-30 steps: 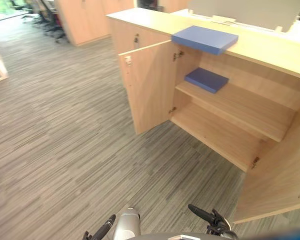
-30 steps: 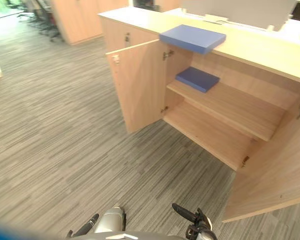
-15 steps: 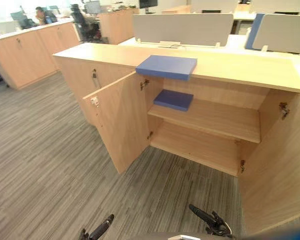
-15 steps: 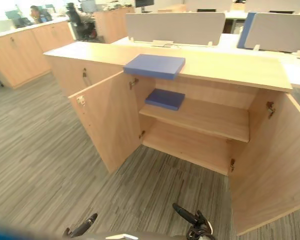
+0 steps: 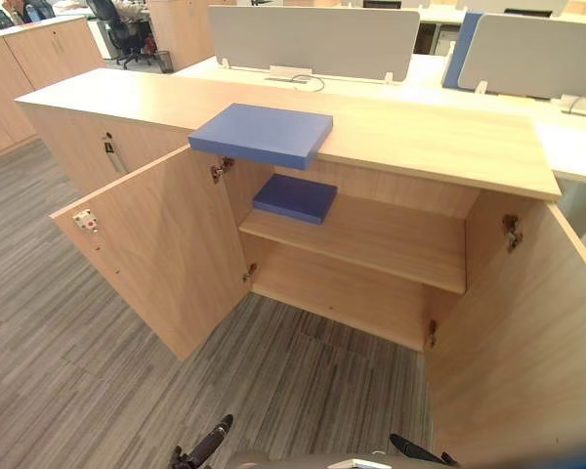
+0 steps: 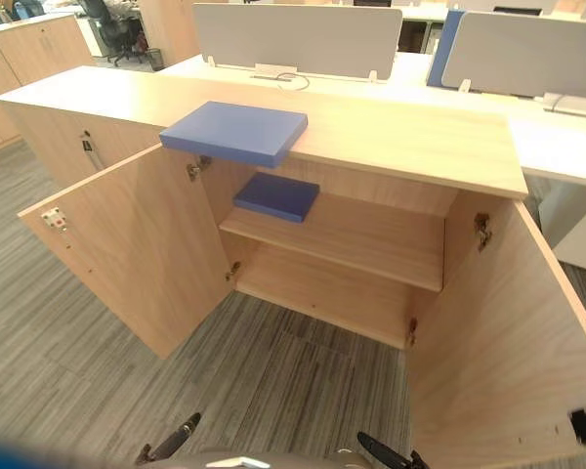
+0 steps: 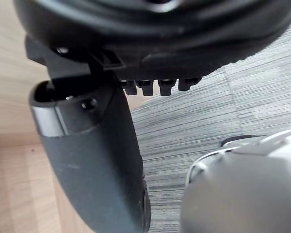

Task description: Walk over to the cabinet, pick up the folder, carry it to the office cabinet, place the folder inside the office cabinet, then close the office cabinet door

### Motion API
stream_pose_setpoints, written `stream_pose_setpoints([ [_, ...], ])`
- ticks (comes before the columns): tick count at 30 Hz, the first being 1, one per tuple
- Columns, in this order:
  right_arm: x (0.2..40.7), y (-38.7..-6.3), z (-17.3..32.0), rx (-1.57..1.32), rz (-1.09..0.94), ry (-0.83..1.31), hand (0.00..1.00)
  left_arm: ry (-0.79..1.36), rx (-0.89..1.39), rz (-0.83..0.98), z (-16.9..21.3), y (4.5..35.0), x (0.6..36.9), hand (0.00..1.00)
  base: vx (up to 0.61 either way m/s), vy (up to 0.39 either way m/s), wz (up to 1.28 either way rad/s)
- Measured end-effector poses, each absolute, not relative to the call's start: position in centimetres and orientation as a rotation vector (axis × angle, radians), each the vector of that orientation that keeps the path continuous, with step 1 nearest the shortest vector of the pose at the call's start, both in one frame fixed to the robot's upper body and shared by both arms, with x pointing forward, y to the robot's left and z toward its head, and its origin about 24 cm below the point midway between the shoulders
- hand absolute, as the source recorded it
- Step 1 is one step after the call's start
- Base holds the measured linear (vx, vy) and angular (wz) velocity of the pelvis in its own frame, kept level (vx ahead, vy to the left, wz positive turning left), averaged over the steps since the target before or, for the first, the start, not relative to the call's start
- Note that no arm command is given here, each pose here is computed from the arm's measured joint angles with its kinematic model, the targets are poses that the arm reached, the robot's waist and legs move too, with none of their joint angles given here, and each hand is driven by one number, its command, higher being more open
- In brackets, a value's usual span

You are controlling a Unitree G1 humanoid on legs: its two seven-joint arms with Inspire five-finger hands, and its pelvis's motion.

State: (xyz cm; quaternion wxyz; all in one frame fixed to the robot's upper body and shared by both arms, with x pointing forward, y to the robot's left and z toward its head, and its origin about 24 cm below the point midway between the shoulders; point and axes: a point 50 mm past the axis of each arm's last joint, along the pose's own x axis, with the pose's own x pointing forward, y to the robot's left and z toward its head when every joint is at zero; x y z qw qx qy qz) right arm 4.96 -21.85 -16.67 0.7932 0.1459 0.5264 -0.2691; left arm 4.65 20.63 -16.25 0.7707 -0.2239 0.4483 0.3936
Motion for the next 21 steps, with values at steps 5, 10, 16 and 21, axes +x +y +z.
stream_pose_setpoints([
  [5, 6.7, -21.1, -16.6, 0.291, -0.520, 1.116, 1.00, 0.966, -0.469, 0.865, -16.1, 21.1, 4.4, 1.00, 0.35, 0.011, -0.27],
  [10, 8.7, -19.1, -16.5, 0.332, -0.471, 1.082, 1.00, 0.957, -0.444, 0.874, -16.0, 21.3, 4.4, 1.00, 0.34, 0.250, -0.69],
  [16, 7.4, -17.5, -17.1, 0.382, -0.491, 1.135, 1.00, 0.971, -0.362, 0.879, -15.8, 23.0, 4.4, 1.00, 0.39, 0.381, -0.33],
  [21, 8.6, -19.3, -16.6, 0.348, -0.504, 1.081, 1.00, 1.010, -0.316, 0.828, -16.0, 22.7, 4.0, 1.00, 0.22, 0.372, -0.29],
])
